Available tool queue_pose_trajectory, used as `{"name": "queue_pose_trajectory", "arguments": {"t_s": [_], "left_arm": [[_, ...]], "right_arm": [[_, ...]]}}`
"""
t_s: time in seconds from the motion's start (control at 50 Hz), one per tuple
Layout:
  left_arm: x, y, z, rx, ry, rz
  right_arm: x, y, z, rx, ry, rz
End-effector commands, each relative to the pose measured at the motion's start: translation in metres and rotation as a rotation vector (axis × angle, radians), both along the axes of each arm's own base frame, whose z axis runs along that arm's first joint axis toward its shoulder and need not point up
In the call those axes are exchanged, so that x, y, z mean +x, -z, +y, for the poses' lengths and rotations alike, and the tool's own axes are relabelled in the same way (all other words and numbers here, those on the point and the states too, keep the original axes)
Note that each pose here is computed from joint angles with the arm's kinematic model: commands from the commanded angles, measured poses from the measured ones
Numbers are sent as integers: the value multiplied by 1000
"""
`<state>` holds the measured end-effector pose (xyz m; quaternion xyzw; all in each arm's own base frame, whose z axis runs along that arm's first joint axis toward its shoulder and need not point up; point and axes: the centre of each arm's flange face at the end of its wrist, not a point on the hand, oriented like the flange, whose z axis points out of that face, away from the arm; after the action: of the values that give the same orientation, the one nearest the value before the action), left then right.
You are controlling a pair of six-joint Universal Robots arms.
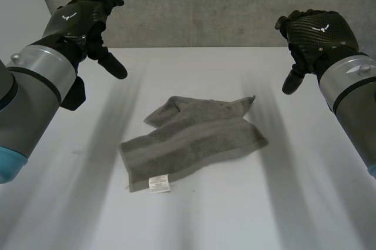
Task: Fold the towel.
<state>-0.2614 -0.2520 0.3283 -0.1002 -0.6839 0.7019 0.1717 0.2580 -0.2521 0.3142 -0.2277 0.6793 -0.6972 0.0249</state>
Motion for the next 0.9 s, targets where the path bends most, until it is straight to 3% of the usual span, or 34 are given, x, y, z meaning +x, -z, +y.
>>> {"name": "queue_pose_trajectory", "arguments": {"t_s": [0.02, 0.16, 0.26, 0.32, 0.48, 0.62, 0.76, 0.9], "left_arm": [[0, 1, 0, 5, 0, -4], [-1, 16, 3, 57, 7, -58], [0, 57, 7, 134, 16, -232], [-1, 67, 6, 144, 24, -272], [5, 128, -33, 223, 31, -418], [27, 158, -63, 286, 42, -401], [44, 160, -81, 294, 68, -352], [49, 157, -82, 298, 50, -330]], "right_arm": [[1, 0, 1, -1, -11, 0], [11, 5, 8, 39, -129, 32], [21, 39, 9, 241, -251, 109], [27, 55, 11, 319, -296, 119], [50, 95, 3, 286, -351, 113], [96, 121, 36, 159, -504, 137], [140, 157, 74, 10, -669, 293], [171, 179, 82, -52, -719, 368]]}}
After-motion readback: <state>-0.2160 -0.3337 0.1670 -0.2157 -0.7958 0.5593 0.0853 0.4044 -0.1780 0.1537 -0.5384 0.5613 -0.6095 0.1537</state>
